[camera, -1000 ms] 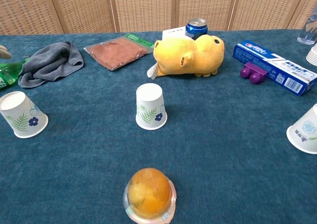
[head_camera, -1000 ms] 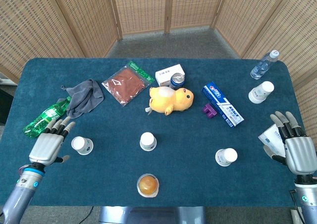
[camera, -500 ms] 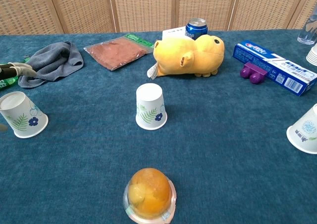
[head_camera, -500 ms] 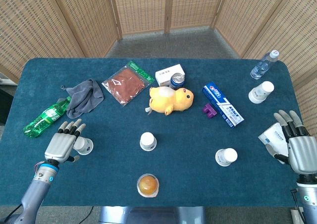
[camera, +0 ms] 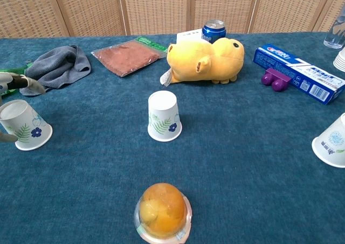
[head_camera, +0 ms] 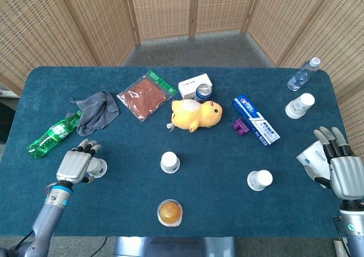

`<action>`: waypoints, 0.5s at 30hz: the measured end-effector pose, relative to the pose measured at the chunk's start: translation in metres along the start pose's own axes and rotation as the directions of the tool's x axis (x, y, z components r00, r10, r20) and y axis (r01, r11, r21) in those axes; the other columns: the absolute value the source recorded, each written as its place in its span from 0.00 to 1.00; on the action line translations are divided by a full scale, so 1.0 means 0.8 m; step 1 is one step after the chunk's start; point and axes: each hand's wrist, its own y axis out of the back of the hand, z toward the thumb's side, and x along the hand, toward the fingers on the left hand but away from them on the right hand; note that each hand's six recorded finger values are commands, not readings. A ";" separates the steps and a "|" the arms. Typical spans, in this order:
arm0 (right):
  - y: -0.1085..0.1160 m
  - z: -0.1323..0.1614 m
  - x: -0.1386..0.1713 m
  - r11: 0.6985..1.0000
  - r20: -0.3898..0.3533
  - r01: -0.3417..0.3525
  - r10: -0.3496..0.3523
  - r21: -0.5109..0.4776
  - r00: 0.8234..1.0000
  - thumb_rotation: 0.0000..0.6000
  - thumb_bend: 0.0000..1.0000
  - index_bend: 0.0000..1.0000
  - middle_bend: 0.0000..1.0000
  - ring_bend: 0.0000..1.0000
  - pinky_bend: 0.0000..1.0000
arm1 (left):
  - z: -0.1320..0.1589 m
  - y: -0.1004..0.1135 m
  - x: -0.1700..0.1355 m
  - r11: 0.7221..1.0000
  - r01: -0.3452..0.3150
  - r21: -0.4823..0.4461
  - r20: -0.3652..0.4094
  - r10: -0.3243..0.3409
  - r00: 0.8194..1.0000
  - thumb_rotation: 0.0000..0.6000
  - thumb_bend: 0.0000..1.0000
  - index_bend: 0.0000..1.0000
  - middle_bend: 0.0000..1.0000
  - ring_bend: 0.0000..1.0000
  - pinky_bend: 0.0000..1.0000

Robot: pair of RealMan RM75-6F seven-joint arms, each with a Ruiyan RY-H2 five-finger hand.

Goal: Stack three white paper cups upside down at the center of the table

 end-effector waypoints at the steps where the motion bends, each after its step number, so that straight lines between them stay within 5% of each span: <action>1: 0.000 0.000 0.000 1.000 0.000 0.001 -0.001 0.001 1.000 1.00 0.24 0.11 0.12 0.00 0.31 | 0.001 0.000 0.001 1.000 -0.002 0.005 -0.001 0.002 1.000 1.00 0.22 0.30 0.31 0.26 0.48; 9: 0.001 -0.001 0.000 1.000 0.005 0.003 -0.003 -0.003 1.000 1.00 0.24 0.11 0.13 0.00 0.31 | 0.006 0.001 0.006 0.999 -0.034 0.031 -0.017 0.034 0.999 1.00 0.27 0.44 0.44 0.38 0.53; 15: 0.001 -0.002 0.000 1.000 0.008 0.005 -0.005 -0.001 1.000 1.00 0.24 0.11 0.13 0.00 0.31 | 0.006 0.002 0.005 0.999 -0.036 0.012 -0.018 0.036 0.999 1.00 0.27 0.45 0.45 0.39 0.54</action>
